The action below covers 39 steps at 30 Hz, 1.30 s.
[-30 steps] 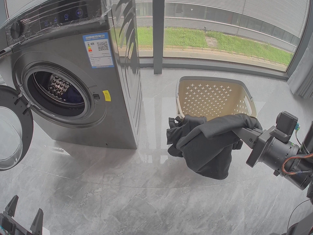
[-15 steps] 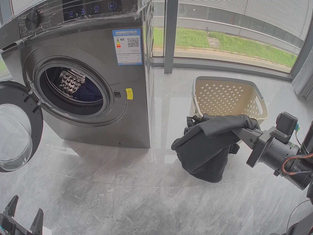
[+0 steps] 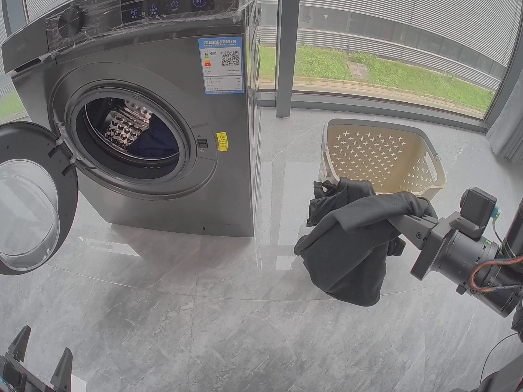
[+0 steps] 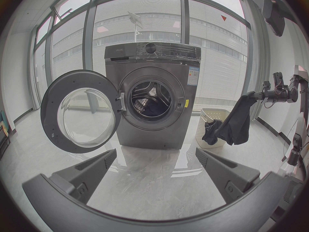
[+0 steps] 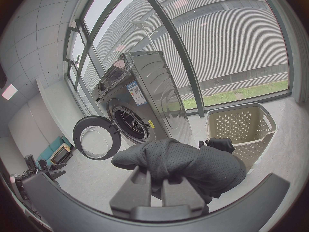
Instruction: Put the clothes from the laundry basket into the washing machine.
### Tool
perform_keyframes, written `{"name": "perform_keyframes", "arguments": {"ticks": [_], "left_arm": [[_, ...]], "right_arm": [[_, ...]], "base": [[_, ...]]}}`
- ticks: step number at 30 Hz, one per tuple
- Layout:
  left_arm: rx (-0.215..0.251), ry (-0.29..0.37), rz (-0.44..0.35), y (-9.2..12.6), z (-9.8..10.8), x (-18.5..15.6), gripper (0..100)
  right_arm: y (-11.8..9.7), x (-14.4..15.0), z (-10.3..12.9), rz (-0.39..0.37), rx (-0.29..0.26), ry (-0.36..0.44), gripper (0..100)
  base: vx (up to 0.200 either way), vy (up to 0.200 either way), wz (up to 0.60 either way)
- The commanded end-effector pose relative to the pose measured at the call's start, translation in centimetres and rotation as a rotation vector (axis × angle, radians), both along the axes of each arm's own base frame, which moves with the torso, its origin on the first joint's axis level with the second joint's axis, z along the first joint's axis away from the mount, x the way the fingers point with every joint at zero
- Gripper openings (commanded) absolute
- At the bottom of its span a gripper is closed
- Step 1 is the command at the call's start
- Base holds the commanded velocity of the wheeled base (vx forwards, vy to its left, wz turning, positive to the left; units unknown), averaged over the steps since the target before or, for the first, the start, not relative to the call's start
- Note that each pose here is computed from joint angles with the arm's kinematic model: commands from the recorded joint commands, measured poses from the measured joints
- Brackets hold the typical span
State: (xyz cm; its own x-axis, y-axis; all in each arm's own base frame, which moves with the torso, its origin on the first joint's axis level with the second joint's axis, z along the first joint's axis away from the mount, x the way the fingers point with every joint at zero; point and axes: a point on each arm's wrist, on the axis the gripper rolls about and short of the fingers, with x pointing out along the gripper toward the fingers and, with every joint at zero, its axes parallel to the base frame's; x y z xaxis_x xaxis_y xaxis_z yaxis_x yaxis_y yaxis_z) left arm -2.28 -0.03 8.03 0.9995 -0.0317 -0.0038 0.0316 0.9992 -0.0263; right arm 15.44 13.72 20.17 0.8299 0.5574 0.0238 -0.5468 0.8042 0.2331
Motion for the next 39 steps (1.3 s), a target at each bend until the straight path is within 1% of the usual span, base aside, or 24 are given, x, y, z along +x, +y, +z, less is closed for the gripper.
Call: {"name": "perform_keyframes", "arguments": {"ticks": [1, 39], "left_arm": [[-0.001, -0.002, -0.001, 0.00, -0.44, -0.02, 100], [-0.001, -0.002, -0.001, 0.00, -0.44, -0.02, 100]], "right_arm": [[0.04, 0.01, -0.03, 0.001, -0.001, 0.001, 0], [0.10, 0.00, -0.06, 0.004, -0.002, 0.002, 0]], "base": [[0.000, 0.200, 0.00], [0.000, 0.200, 0.00]]}}
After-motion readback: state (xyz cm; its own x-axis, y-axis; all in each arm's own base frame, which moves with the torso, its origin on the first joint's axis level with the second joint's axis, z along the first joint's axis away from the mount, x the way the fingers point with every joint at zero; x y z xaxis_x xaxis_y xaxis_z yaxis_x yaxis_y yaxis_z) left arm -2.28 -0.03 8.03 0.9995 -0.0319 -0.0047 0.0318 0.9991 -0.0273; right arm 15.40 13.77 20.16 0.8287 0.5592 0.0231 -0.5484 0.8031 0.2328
